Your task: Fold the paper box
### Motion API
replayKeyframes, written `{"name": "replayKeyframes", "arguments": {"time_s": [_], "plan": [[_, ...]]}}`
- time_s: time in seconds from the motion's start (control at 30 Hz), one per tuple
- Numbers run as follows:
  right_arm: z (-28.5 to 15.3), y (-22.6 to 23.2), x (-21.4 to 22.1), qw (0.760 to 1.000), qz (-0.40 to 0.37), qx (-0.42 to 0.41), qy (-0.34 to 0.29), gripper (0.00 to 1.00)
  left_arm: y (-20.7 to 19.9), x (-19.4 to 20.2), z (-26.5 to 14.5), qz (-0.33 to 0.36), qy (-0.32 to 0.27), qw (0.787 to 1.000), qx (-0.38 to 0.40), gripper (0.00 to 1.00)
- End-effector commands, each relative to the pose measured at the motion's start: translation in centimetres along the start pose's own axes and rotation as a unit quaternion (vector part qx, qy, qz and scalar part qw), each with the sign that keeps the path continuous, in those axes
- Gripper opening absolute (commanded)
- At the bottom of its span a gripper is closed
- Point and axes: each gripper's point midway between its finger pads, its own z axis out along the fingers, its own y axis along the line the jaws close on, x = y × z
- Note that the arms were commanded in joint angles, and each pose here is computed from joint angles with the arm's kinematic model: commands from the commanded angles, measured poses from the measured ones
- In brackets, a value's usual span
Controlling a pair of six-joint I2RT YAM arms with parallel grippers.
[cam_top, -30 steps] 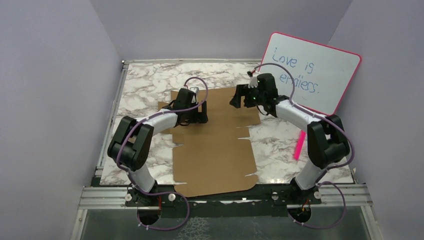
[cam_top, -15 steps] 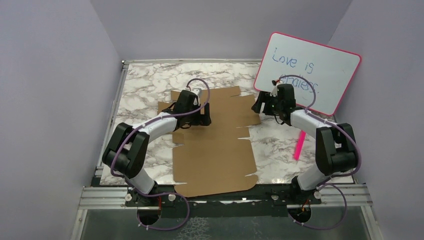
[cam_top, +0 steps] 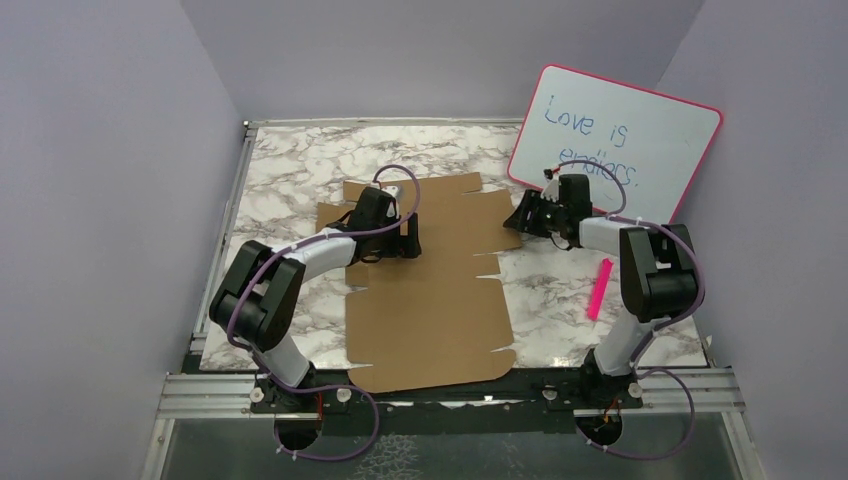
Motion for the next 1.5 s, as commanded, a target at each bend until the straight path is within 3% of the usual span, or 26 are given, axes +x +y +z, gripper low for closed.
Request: {"name": "replayKeyframes", "arguments": {"time_s": [0.0, 0.27, 0.47, 0.77, 0.9, 1.47], "plan": [[0.6, 0.5, 0.5, 0.999, -0.002, -0.033, 0.008, 0.52, 0.0, 1.6, 0.6, -0.008, 0.02, 1.0, 0.01, 0.92], [-0.1, 2.0, -0.3, 0.997, -0.029, -0.067, 0.005, 0.23, -0.1, 1.8, 0.9, -0.011, 0.024, 1.0, 0.015, 0.92], [-1.6, 3.1, -1.2, 0.997, -0.063, -0.048, -0.01, 0.08, -0.2, 2.3, 1.2, -0.016, 0.03, 0.999, 0.019, 0.92], [-2.2, 5.1, -0.6, 0.983, -0.163, 0.086, -0.012, 0.04, -0.2, 2.6, 1.6, -0.023, 0.034, 0.999, 0.023, 0.92], [-2.5, 6.0, -0.9, 0.959, -0.221, 0.178, -0.019, 0.03, -0.4, 2.9, 1.8, -0.028, 0.038, 0.998, 0.029, 0.92], [-1.5, 14.7, 1.4, 0.869, -0.363, 0.335, -0.039, 0.01, -0.9, 2.8, 2.1, -0.035, 0.034, 0.998, 0.044, 0.92]]}}
